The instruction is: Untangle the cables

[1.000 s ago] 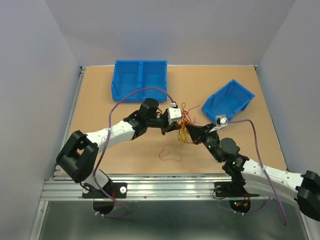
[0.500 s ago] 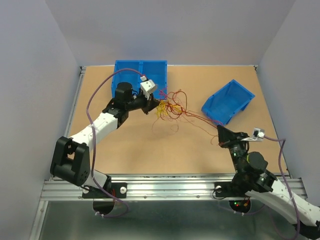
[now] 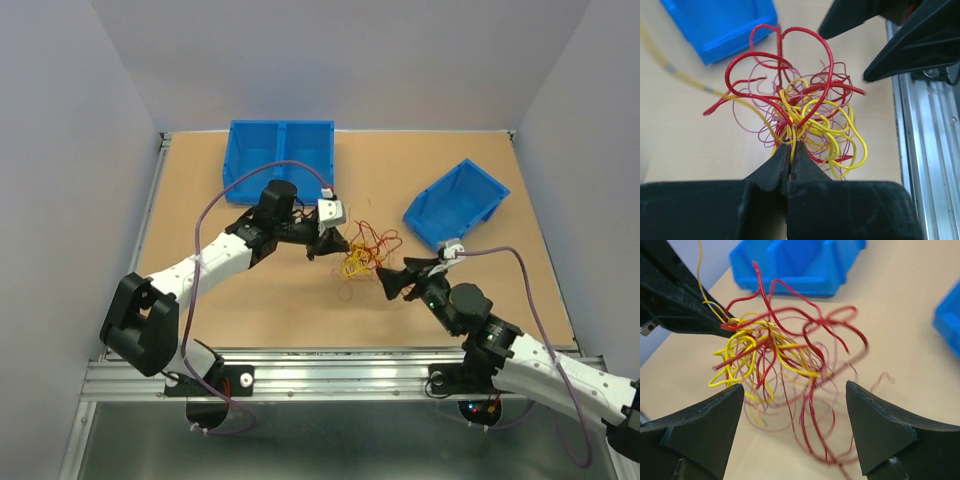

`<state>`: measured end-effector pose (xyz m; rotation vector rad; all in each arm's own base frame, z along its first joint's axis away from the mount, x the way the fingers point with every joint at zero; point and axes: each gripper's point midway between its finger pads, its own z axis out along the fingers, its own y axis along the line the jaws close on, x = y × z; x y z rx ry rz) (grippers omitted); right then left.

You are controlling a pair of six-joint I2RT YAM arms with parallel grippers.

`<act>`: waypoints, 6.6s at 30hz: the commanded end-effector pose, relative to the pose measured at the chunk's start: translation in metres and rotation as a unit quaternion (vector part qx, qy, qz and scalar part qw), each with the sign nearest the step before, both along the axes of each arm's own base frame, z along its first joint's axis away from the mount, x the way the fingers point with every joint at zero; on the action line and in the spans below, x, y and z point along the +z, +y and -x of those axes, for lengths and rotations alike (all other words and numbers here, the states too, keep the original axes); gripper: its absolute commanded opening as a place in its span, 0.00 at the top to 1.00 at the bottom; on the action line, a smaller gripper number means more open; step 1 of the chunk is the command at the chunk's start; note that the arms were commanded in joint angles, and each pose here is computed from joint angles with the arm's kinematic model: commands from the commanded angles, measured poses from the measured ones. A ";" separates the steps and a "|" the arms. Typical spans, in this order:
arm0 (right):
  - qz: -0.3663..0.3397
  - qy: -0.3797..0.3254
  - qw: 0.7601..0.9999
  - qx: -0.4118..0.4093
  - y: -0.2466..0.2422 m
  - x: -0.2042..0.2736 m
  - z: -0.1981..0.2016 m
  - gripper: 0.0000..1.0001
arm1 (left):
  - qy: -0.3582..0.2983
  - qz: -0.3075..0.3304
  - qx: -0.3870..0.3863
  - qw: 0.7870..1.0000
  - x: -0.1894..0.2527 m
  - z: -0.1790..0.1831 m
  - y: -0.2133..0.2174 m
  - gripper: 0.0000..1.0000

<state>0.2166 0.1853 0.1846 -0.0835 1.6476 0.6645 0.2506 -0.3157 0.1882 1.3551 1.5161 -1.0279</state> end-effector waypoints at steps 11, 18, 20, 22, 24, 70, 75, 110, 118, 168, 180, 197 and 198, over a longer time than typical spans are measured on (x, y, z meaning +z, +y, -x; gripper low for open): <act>0.030 -0.058 0.992 0.106 0.075 0.008 -0.017 0.26 | -0.050 0.019 -0.142 0.988 0.030 0.065 0.000 1.00; 0.000 -0.047 0.999 0.022 0.050 0.010 -0.032 0.81 | -0.065 0.034 -0.162 0.984 0.049 0.083 0.007 1.00; -0.010 -0.029 0.999 -0.045 0.027 0.008 -0.041 0.92 | -0.072 0.039 -0.164 0.983 0.058 0.087 0.010 1.00; 0.011 0.017 0.990 -0.143 -0.007 -0.012 -0.049 0.93 | -0.082 0.039 -0.156 0.984 0.064 0.087 0.013 1.00; 0.002 0.033 0.979 -0.203 -0.028 -0.005 -0.050 0.97 | -0.105 0.048 -0.138 0.984 0.080 0.087 0.017 1.00; -0.008 -0.138 0.946 0.292 0.091 0.031 0.055 0.05 | -0.165 0.043 -0.140 0.975 0.055 0.111 0.003 0.79; 0.002 -0.129 0.945 0.300 0.104 0.024 0.048 0.33 | -0.160 0.031 -0.143 0.976 0.048 0.113 0.000 0.34; -0.118 -0.106 0.979 0.125 0.040 0.060 0.024 0.99 | -0.138 -0.019 0.017 0.990 0.030 0.048 -0.016 1.00; -0.138 -0.029 0.972 -0.189 -0.079 0.034 -0.008 0.99 | -0.205 0.046 0.412 0.887 0.095 -0.060 0.074 1.00; -0.068 -0.020 0.995 -0.074 -0.018 0.027 -0.014 0.99 | -0.210 0.042 0.309 0.926 0.090 -0.029 0.041 0.62; -0.061 -0.016 0.998 -0.013 0.004 0.029 -0.006 0.99 | -0.231 0.098 0.103 0.962 0.095 0.040 0.025 0.25; -0.086 -0.007 0.996 0.027 0.036 0.034 -0.011 0.99 | -0.170 0.038 0.006 0.985 0.041 0.055 -0.018 0.30; -0.088 -0.007 0.996 0.030 0.037 0.034 -0.011 0.99 | -0.167 0.037 0.012 0.985 0.041 0.051 -0.021 0.30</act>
